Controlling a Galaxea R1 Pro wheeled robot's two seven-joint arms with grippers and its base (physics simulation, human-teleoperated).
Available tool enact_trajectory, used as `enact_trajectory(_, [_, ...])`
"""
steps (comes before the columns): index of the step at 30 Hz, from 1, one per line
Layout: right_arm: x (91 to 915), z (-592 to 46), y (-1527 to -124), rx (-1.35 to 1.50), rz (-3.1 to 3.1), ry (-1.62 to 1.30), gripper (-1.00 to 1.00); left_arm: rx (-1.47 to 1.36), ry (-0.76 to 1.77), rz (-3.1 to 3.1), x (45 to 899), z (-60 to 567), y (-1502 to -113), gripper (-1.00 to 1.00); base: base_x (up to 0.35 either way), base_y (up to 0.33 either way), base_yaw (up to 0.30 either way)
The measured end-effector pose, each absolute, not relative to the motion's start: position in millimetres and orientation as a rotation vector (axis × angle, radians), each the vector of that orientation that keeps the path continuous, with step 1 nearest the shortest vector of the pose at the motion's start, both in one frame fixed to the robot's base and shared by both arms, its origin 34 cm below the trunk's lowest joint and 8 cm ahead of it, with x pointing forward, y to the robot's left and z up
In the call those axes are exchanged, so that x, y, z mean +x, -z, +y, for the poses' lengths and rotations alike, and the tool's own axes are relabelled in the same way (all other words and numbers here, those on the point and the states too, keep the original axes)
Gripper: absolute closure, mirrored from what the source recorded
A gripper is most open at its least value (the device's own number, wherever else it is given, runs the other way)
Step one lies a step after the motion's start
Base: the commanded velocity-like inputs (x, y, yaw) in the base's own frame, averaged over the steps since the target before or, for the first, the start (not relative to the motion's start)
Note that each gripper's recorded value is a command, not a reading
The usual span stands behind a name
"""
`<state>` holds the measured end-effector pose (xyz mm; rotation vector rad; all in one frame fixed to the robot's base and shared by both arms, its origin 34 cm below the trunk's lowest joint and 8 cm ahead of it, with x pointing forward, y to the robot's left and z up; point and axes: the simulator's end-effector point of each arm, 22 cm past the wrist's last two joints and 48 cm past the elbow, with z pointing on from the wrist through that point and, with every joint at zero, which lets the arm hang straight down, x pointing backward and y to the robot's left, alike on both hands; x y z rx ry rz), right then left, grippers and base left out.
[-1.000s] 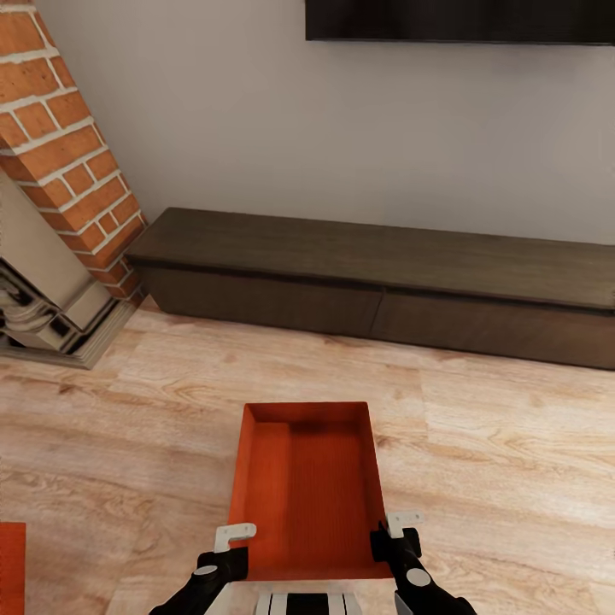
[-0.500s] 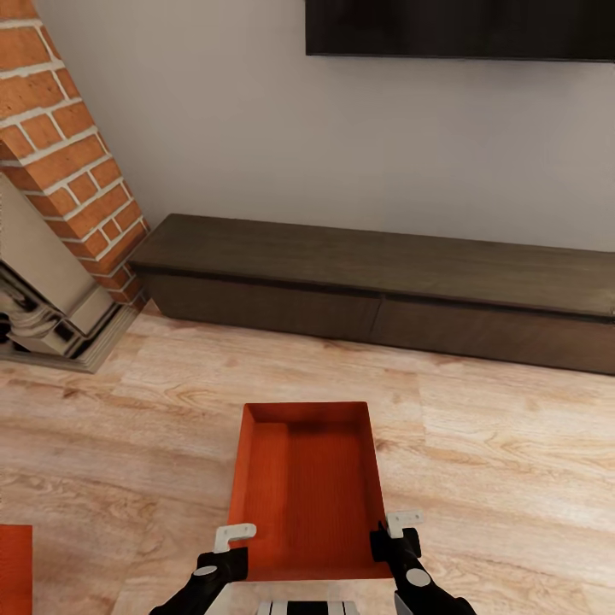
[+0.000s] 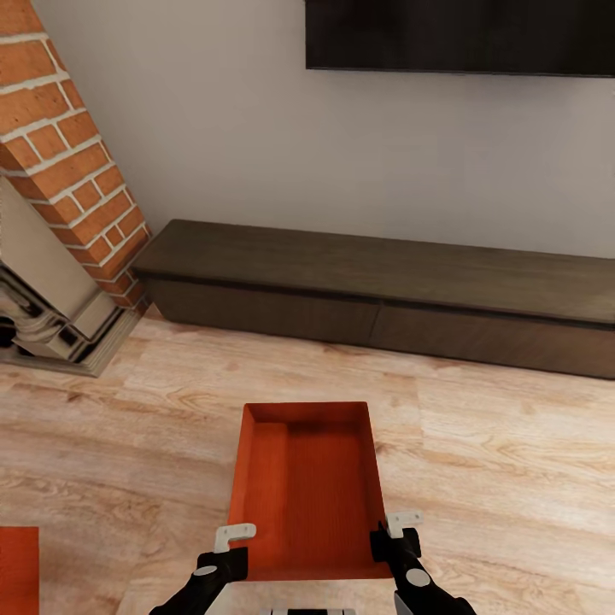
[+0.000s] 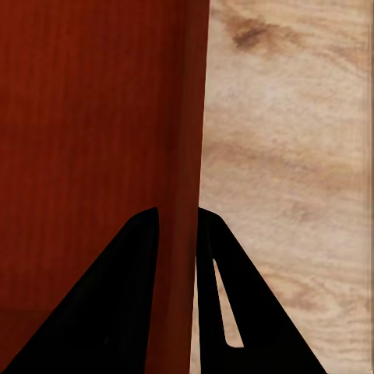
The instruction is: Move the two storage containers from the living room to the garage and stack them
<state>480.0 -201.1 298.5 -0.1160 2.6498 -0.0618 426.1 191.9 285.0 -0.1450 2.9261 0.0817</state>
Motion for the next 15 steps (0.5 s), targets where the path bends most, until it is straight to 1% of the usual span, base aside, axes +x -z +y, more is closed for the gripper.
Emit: enact_trajectory(15, [484.4, -201.5, -328.1, -0.118, 2.650, 0.062, 1.00, -0.145, -0.081, 2.927, 430.5, 191.6, -314.9, 1.00, 0.000, 0.000, 0.000])
